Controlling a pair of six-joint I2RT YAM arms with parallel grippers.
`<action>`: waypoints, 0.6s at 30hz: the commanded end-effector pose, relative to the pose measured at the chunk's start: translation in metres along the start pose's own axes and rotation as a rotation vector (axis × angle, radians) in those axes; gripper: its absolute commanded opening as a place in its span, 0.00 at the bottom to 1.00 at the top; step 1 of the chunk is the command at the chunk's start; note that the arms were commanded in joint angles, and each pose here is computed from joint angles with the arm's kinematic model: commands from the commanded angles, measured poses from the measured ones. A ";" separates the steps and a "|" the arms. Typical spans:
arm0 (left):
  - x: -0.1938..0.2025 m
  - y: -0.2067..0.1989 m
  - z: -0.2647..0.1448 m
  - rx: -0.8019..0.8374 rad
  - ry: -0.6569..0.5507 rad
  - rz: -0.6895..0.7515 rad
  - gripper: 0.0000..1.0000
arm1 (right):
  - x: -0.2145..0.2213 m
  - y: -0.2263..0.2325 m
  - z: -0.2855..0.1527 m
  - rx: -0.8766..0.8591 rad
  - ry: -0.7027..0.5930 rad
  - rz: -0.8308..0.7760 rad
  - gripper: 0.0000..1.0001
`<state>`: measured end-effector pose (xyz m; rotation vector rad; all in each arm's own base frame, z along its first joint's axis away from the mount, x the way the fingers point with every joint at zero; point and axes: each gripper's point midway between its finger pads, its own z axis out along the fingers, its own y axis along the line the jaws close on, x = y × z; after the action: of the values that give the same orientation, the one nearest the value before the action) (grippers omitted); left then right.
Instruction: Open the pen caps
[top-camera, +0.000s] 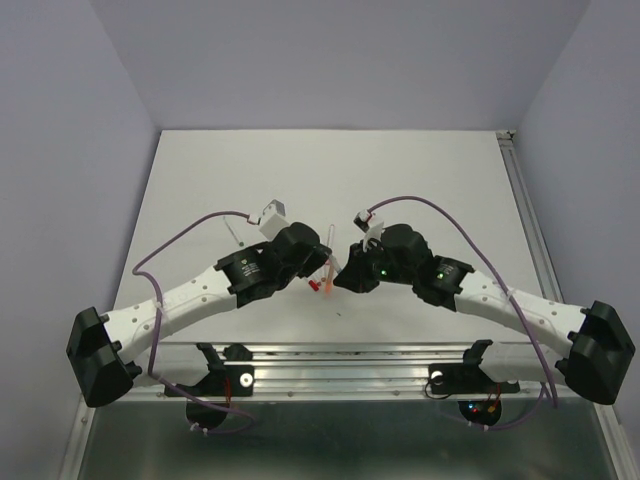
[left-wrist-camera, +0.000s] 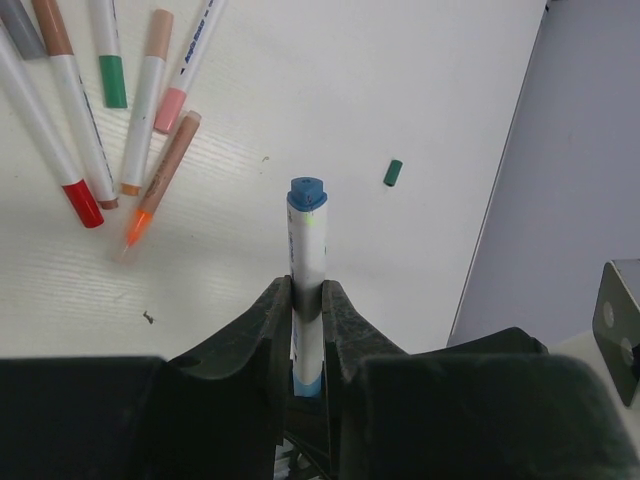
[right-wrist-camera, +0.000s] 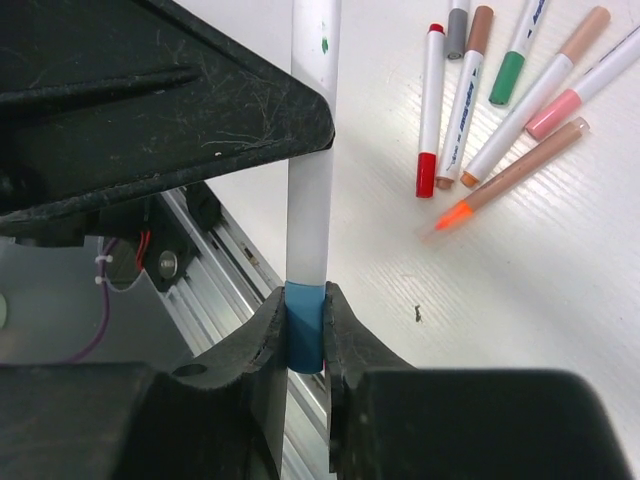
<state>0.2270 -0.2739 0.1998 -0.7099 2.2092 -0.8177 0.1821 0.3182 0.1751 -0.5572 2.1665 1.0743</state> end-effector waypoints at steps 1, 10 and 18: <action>-0.007 -0.020 -0.011 0.057 -0.008 -0.013 0.10 | -0.037 0.033 -0.008 -0.093 -0.100 -0.046 0.01; 0.001 -0.020 -0.007 0.049 0.024 -0.003 0.31 | -0.046 0.043 -0.012 -0.136 -0.130 -0.070 0.01; -0.001 -0.018 -0.005 0.021 0.014 0.016 0.33 | -0.053 0.047 -0.016 -0.144 -0.170 -0.056 0.01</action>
<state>0.2253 -0.2781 0.1974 -0.6834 2.2375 -0.8116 0.1802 0.3199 0.1796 -0.5668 2.1500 1.0936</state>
